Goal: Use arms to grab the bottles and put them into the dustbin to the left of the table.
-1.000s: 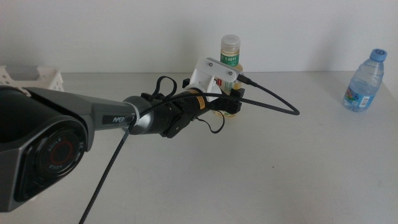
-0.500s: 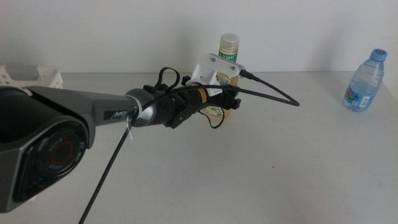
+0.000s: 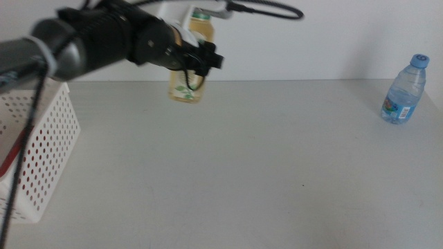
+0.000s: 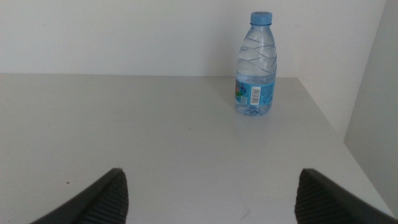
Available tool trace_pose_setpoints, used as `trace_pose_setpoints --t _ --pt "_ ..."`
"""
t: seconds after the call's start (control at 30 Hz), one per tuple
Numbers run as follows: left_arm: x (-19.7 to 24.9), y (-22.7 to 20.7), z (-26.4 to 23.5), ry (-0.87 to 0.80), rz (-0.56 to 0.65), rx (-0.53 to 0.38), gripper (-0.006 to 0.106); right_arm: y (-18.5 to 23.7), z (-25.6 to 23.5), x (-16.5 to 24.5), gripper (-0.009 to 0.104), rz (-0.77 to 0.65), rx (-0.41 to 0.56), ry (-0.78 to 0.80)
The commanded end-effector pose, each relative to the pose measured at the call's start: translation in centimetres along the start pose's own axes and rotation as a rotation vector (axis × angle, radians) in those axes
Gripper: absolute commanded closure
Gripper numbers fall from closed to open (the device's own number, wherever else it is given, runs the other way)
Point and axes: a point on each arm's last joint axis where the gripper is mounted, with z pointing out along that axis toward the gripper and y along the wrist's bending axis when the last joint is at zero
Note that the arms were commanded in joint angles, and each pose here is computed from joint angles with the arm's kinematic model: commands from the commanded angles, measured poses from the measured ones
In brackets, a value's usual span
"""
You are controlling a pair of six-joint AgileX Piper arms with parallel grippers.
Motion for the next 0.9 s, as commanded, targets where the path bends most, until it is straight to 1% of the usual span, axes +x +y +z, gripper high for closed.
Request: trace_pose_setpoints --t 0.0,0.17,0.27,0.37,0.47,0.57,0.67,0.77,0.87 --pt "-4.5 3.4 -7.1 -0.122 -0.045 -0.046 0.102 -0.1 -0.3 -1.0 0.023 -0.021 0.009 -0.099" --pt "-3.9 9.2 -13.0 0.087 -0.017 -0.098 0.102 -0.1 -0.3 -1.0 0.023 -0.021 0.009 -0.099" --pt "-2.9 13.1 -16.0 0.196 -0.048 -0.170 0.102 -0.1 -0.3 -1.0 0.023 -0.021 0.009 -0.099" --pt "-1.6 16.7 -17.8 0.285 -0.093 -0.237 0.102 -0.1 -0.3 -1.0 0.023 -0.021 0.009 -0.099" --pt "-0.1 19.3 -18.5 0.352 -0.143 -0.261 0.102 -0.1 -0.3 -1.0 0.023 -0.021 0.009 -0.099" --pt "1.4 21.3 -18.6 0.434 -0.175 -0.252 0.102 -0.1 -0.3 -1.0 0.023 -0.021 0.009 -0.099" --pt "2.8 23.2 -18.5 0.495 -0.209 -0.268 0.102 -0.1 -0.3 -1.0 0.023 -0.021 0.009 -0.099" --pt "4.3 24.9 -17.5 0.560 -0.261 -0.260 0.102 -0.1 -0.3 -1.0 0.023 -0.021 0.009 -0.099" --pt "5.4 25.9 -15.7 0.602 -0.280 -0.249 0.102 -0.1 -0.3 -1.0 0.023 -0.021 0.009 -0.099"
